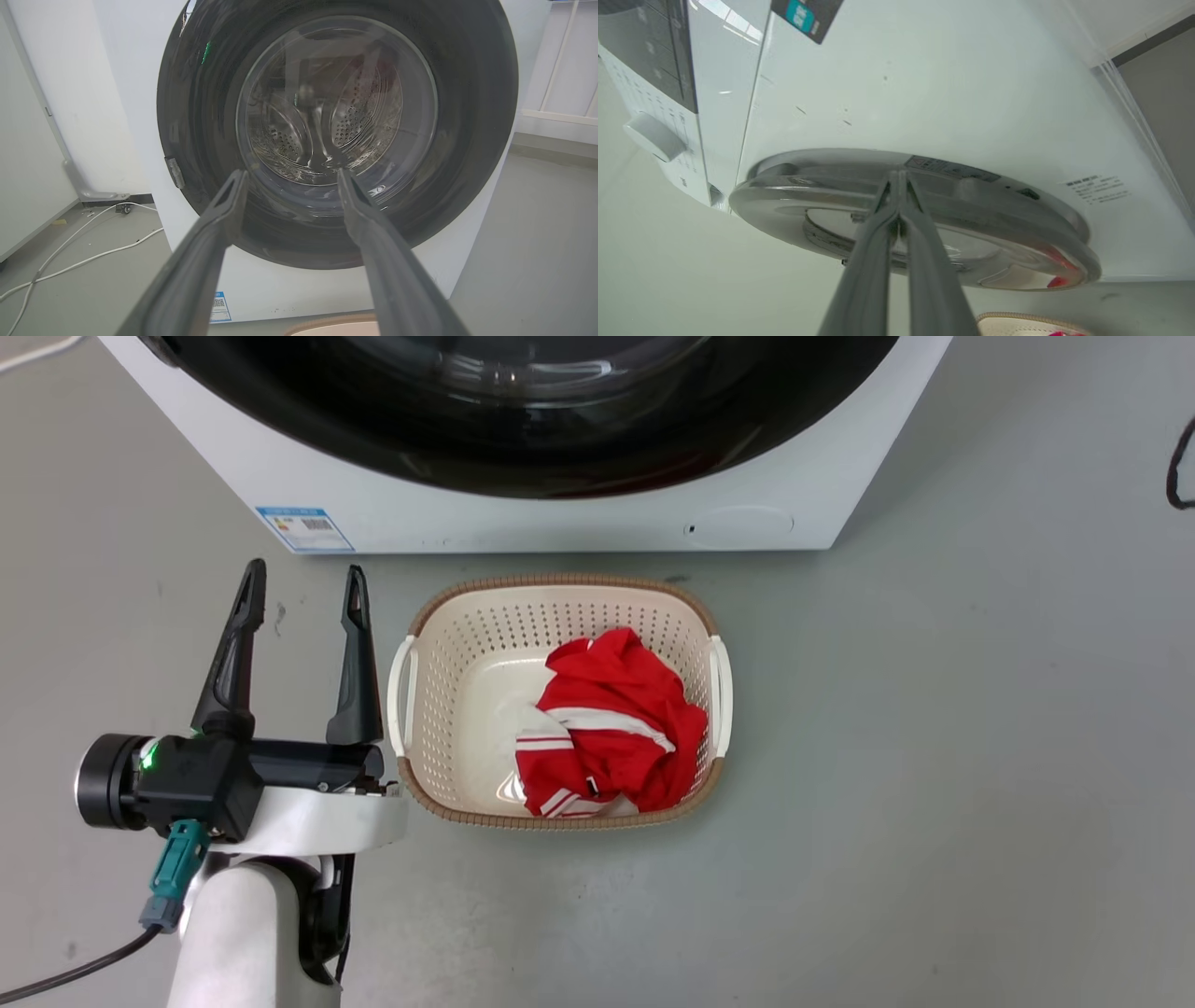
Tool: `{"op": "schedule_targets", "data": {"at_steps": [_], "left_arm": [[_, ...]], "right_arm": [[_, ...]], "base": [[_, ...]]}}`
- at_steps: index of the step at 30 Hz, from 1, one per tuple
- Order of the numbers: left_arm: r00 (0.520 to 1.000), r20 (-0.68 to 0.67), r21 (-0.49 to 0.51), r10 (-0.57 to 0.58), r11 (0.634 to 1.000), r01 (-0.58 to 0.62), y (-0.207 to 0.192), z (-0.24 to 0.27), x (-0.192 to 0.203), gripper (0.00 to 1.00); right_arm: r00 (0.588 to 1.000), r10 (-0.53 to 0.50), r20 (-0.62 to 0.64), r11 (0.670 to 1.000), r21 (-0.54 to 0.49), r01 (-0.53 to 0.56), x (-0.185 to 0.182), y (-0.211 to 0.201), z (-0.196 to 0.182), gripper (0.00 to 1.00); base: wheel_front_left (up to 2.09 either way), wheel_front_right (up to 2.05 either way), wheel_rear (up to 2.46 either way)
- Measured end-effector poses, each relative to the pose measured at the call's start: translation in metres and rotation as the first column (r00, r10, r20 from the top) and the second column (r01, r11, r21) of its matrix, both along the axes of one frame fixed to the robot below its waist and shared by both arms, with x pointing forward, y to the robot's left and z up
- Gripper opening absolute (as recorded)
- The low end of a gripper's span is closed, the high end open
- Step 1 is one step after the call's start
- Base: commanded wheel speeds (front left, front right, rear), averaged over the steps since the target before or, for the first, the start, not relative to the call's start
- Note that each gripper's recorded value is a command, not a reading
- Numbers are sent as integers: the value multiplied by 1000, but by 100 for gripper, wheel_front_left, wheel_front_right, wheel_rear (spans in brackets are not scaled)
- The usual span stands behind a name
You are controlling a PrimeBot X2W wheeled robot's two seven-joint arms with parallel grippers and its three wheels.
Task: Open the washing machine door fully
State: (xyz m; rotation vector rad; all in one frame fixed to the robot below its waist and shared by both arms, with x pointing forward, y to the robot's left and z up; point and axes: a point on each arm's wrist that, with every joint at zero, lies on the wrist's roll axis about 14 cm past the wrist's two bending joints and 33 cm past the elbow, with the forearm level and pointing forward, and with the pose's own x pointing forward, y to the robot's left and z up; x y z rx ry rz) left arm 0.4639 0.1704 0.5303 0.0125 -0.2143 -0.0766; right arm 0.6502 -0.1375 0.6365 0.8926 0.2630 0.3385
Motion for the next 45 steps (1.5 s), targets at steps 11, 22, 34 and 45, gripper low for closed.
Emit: {"op": "schedule_targets", "data": {"at_steps": [11,22,34,45], "left_arm": [[1000,-24,4,-1,1000,1,2,-18,19,100],[999,-45,4,-8,1000,8,2,-29,25,100],[1000,-19,-5,-23,1000,22,-5,-16,23,100],[1000,-5,-9,-27,1000,26,-8,0,1,100]], "right_arm": [[990,75,-121,992,-93,-87,29,34,-39,0],[975,117,-191,991,-40,-127,33,40,-57,0],[924,272,-268,961,22,-277,-1,62,-62,0],[845,444,-299,894,78,-442,-58,90,-55,0]], "base": [[0,0,0],[0,0,0],[0,0,0],[0,0,0]]}}
